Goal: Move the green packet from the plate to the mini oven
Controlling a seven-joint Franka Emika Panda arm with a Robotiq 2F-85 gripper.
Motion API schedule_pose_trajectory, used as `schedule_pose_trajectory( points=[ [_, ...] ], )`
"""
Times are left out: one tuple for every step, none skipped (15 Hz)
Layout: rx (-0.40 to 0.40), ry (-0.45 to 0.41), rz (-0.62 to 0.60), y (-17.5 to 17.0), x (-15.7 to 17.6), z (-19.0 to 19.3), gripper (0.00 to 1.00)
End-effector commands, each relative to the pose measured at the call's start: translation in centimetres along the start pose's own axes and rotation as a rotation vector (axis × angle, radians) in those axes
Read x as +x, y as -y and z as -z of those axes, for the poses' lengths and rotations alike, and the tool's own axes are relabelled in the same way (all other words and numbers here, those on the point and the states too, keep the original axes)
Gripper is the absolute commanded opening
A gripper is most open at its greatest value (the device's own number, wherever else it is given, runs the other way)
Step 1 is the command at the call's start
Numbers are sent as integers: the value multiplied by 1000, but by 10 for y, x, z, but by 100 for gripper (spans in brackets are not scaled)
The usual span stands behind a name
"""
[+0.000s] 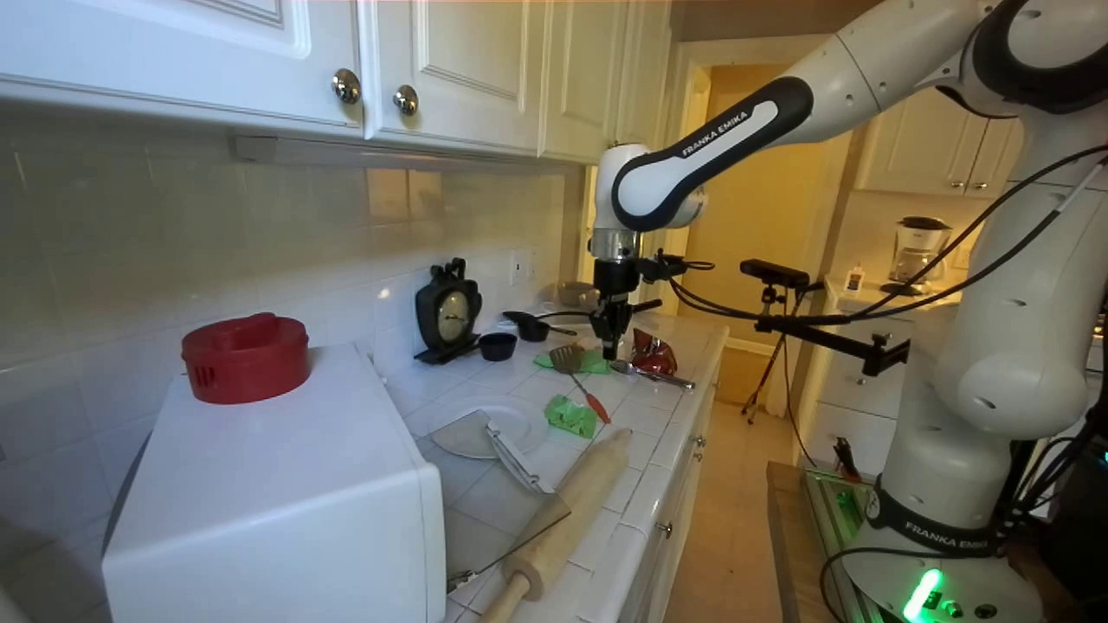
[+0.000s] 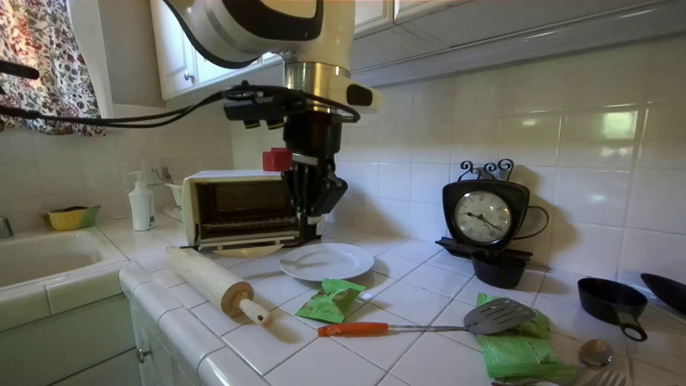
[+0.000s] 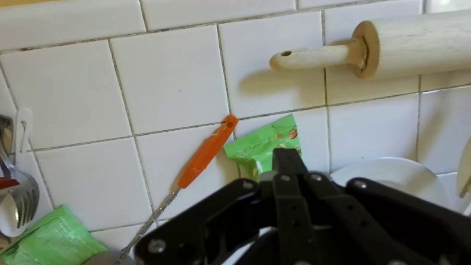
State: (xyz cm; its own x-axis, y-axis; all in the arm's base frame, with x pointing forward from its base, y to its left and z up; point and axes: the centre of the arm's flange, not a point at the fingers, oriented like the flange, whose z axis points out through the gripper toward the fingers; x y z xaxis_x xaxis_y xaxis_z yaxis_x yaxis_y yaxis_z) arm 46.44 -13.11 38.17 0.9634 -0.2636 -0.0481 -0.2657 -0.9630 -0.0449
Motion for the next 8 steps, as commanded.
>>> schedule_pose_trajectory(
  points=[
    [41,32,59,-15,21,-21,0],
    [52,43,77,-22,25,-24,0],
    [74,51,104,-29,30,-29,0],
    [89,59,123,-34,35,-34,25],
    [115,66,150,-41,41,-38,27],
    [136,68,177,-46,46,-42,33],
    [153,69,204,-51,52,-45,40],
    [165,69,225,-54,57,-48,47]
  ],
)
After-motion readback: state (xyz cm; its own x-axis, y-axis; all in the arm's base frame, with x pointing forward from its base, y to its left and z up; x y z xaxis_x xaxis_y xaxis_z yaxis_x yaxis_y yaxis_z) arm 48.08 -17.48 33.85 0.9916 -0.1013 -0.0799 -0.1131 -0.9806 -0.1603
